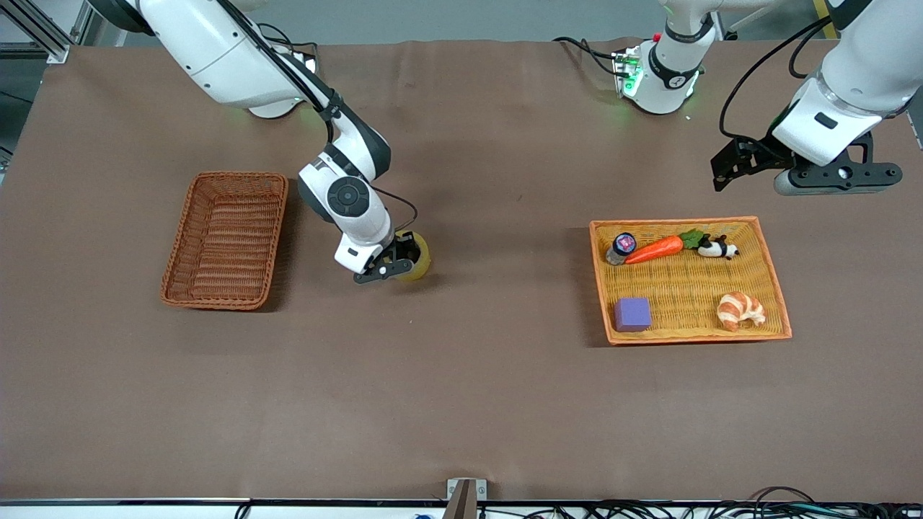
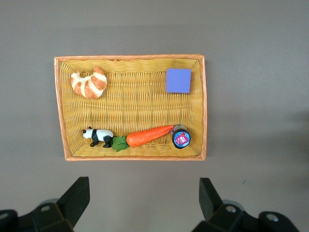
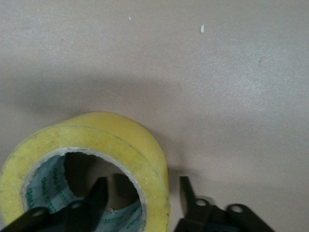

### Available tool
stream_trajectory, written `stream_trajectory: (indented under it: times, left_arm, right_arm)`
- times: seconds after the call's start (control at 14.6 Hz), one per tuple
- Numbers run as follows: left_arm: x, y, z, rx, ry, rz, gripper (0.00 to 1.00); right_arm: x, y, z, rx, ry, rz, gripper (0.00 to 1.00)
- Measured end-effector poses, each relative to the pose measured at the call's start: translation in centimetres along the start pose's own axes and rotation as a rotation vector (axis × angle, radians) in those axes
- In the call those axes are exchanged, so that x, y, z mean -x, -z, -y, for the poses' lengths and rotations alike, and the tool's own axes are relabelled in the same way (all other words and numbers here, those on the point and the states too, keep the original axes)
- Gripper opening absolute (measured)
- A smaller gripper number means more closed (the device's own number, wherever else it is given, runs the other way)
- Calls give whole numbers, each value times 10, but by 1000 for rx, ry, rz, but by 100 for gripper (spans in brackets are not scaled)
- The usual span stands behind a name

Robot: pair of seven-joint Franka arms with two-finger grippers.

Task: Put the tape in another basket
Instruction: 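Carry the tape with the right gripper over the brown basket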

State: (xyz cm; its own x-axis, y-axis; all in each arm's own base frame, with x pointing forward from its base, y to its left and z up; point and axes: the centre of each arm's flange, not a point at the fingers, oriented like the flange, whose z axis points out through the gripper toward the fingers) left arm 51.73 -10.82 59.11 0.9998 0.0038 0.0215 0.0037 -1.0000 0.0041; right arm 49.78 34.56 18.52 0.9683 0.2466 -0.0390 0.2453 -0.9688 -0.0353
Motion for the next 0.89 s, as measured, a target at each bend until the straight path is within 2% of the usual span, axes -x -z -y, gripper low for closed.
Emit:
stream_trajectory:
  times: [0.21, 0.27, 0.55, 0.69, 0.89]
  left_arm:
    - [-15, -3, 0, 7, 2, 2, 100]
    - [-20, -5, -1, 10, 1, 3, 100]
    - [-27, -8, -3, 14, -2, 5, 100]
    - [-28, -7, 3, 15, 9, 4, 100]
    - [-29, -7, 10, 15, 21, 4, 100]
  right_arm:
    - [0, 0, -1, 10, -59, 5, 28]
    - [0, 0, -1, 13, -77, 7, 21]
    - [-15, 25, -14, 60, -134, 38, 21]
    - [-32, 76, -41, 89, -199, 38, 21]
    - [-34, 171, -108, 87, -260, 39, 21]
